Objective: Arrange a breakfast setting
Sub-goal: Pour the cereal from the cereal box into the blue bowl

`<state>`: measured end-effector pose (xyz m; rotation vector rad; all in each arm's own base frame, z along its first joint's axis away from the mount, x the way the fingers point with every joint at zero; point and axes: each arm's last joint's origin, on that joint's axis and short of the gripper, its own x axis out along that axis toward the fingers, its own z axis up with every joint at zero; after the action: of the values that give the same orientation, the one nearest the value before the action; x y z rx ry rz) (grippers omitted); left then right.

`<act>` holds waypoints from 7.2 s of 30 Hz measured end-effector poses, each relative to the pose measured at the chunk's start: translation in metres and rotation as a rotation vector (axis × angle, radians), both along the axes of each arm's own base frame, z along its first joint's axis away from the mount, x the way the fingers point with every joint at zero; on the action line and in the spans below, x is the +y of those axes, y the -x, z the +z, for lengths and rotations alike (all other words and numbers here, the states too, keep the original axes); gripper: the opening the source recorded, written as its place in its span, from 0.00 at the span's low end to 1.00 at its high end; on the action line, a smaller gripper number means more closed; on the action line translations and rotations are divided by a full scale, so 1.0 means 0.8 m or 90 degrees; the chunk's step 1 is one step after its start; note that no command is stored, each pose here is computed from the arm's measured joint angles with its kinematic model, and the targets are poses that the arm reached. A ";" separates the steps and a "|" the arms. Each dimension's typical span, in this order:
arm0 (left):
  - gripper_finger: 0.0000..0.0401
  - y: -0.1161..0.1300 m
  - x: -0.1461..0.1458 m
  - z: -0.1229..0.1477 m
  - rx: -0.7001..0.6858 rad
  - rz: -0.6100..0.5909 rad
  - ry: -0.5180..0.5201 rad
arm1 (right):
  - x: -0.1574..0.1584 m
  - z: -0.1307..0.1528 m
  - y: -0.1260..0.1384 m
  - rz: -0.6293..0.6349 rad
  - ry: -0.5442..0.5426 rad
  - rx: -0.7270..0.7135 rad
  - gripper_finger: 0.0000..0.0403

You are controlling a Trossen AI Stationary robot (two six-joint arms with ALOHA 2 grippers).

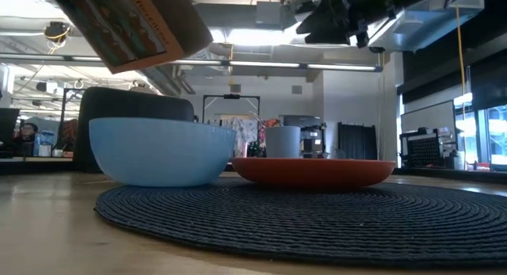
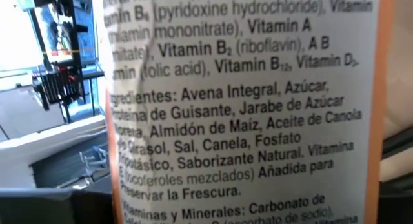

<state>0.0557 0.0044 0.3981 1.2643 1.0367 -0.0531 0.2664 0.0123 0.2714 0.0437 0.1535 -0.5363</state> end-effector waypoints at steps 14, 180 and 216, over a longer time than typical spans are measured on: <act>0.64 -0.017 -0.005 -0.003 0.054 -0.034 -0.030 | 0.000 0.006 -0.001 0.001 0.007 -0.027 0.48; 0.58 -0.017 -0.008 -0.030 -0.016 0.129 0.163 | 0.069 -0.055 -0.240 0.216 0.248 0.075 0.02; 0.58 -0.019 -0.011 -0.031 -0.098 0.265 0.322 | 0.055 0.046 -0.242 0.305 0.081 0.095 0.00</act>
<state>0.0708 -0.0041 0.3734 0.5739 1.0501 0.0957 0.4600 0.0564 0.3084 -0.1554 0.2657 -0.0687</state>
